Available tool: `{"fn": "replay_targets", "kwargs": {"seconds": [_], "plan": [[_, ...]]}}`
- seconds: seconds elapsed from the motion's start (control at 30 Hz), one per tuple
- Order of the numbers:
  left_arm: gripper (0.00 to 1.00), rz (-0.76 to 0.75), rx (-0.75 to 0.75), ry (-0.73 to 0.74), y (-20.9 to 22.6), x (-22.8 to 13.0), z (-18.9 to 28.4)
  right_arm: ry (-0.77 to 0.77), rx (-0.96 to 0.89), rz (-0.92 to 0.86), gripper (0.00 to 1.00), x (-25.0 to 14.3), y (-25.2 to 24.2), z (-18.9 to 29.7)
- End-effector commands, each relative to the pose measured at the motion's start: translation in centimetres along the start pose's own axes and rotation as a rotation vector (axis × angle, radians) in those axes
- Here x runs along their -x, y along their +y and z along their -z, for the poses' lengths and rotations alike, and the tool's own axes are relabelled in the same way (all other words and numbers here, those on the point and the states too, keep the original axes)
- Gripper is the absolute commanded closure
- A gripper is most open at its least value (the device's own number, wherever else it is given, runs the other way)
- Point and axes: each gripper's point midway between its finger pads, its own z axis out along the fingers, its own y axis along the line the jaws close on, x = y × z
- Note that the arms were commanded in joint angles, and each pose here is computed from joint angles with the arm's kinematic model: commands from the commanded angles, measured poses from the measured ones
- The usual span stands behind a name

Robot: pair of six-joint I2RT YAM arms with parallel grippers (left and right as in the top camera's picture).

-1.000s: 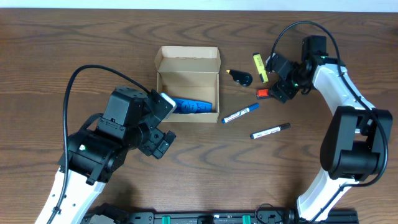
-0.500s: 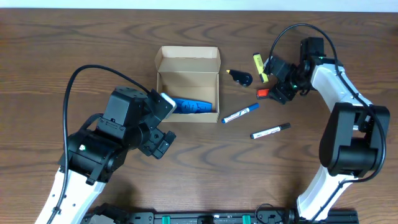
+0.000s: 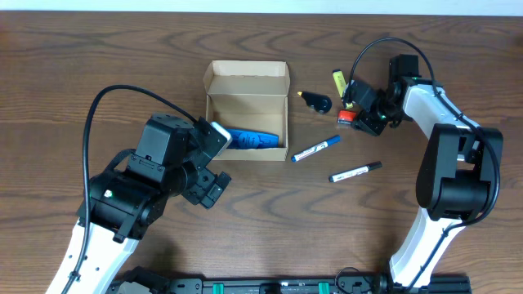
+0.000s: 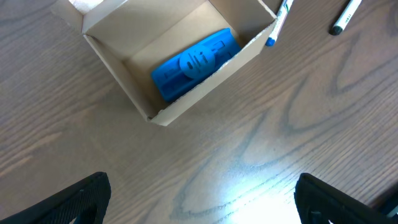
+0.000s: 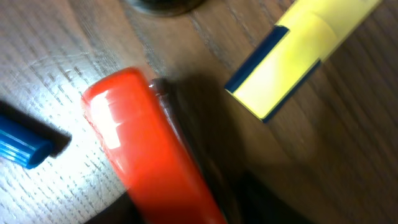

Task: Pack container
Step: 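Move the right gripper to the red stapler and grasp it, then carry the red stapler over the box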

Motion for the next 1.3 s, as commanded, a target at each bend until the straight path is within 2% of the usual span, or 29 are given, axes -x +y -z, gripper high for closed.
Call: {"fn": "replay_targets", "kwargs": {"seconds": [0.0,0.1,0.37,0.43,0.6,0.93,1.13,1.27], "plan": [[0.05,0.004,0.005,-0.022,0.1,0.6,0.6,0.033,0.003,-0.021,0.67,-1.2,-0.4,-0.9],[0.05,0.004,0.005,-0.022,0.1,0.5,0.6,0.034,0.002,-0.040,0.73,-1.2,-0.4,-0.9],[0.05,0.004,0.005,-0.022,0.1,0.6,0.6,0.044,0.012,-0.164,0.96,-1.2,0.1,-0.5],[0.05,0.004,0.005,-0.022,0.1,0.6,0.6,0.042,0.018,-0.188,0.99,-0.9,0.5,0.2],[0.05,0.004,0.005,-0.022,0.1,0.5,0.6,-0.032,0.049,-0.169,0.99,1.8,2.3,3.3],[0.05,0.004,0.005,-0.022,0.1,0.5,0.6,-0.367,0.072,0.049,0.99,12.6,8.8,12.7],[0.05,0.004,0.005,-0.022,0.1,0.5,0.6,-0.452,0.093,0.261,0.99,18.4,14.6,12.8],[0.05,0.004,0.005,-0.022,0.1,0.6,0.6,-0.453,0.026,0.397,0.99,21.1,16.9,11.7]]}}
